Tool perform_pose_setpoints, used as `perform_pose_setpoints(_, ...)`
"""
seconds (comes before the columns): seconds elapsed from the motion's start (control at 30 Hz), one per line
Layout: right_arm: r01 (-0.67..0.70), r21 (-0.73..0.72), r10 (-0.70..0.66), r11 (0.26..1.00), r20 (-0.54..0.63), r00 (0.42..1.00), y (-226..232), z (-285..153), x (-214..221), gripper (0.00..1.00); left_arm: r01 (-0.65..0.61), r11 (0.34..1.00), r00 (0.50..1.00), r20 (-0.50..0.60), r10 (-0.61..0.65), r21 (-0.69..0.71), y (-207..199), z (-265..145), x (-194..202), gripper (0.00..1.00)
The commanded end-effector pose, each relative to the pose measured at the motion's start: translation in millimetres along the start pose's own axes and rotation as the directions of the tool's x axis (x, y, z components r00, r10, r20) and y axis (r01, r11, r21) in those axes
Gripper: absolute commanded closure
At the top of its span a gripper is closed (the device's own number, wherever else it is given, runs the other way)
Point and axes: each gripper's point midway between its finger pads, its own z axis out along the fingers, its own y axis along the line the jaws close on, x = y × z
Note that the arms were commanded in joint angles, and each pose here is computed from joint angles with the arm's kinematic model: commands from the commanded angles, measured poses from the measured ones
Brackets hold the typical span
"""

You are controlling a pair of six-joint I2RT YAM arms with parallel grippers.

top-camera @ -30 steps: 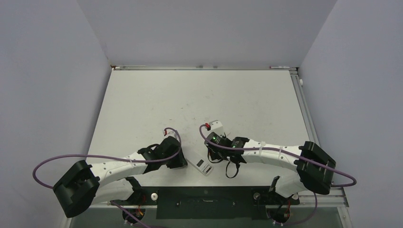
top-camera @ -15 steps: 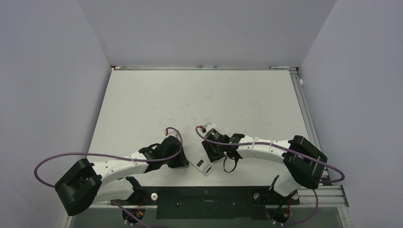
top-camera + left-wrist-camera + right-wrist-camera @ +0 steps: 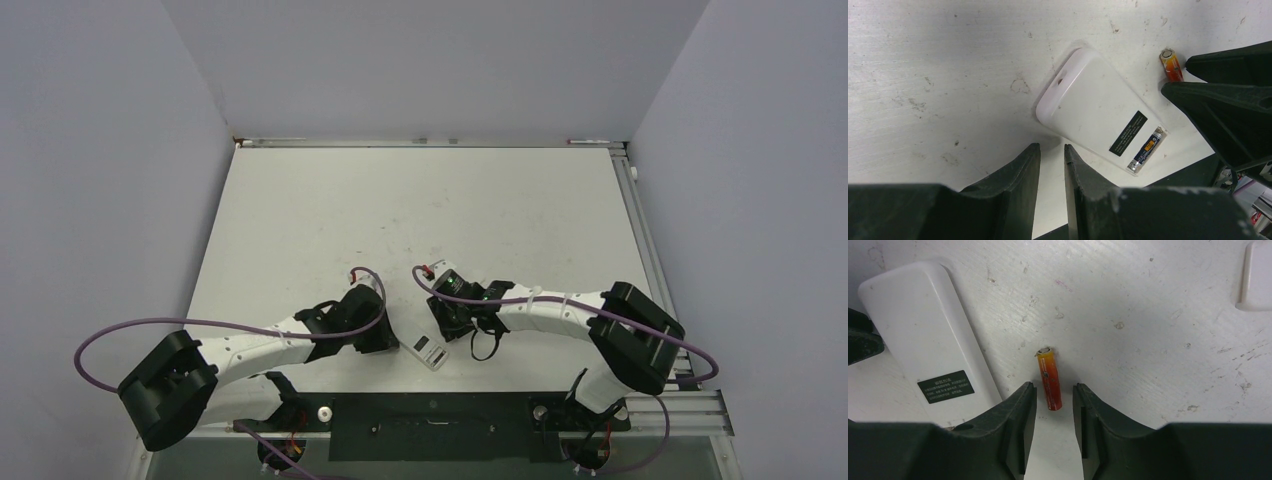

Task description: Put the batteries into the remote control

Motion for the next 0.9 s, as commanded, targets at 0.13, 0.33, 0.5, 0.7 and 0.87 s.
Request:
perform_pose_setpoints(0.13, 0.026, 0.008, -0.026, 1.0, -0.052, 0.998, -6, 7, 21, 0.7, -0.027, 0.998, 0.999, -0.034, 0.025, -0.057, 15, 2, 8, 0.78)
perform_pose_setpoints(0.33, 0.084, 0.108, -0.077, 0.991, -0.073, 0.994, -12, 5, 32, 0.72, -0.027, 0.998, 0.999, -0.04, 0.025, -0.054, 13, 4, 8, 0.78)
perform_pose_setpoints(0.5, 0.099, 0.128, -0.087, 0.987, -0.096, 0.992, -13, 7, 41, 0.86, -0.026, 0.999, 0.999, -0.039, 0.024, -0.048, 9, 5, 6, 0.78)
perform_pose_setpoints(0.7, 0.089, 0.137, -0.078, 0.987, -0.085, 0.993, -13, 6, 44, 0.92, -0.027, 0.998, 0.999, -0.041, 0.025, -0.05, 10, 6, 7, 0.78)
perform_pose_setpoints(0.87, 0.057, 0.151, -0.055, 0.987, -0.018, 0.998, -13, -8, 28, 0.91, -0.033, 0.998, 0.999, -0.043, 0.03, -0.053, 9, 9, 6, 0.78)
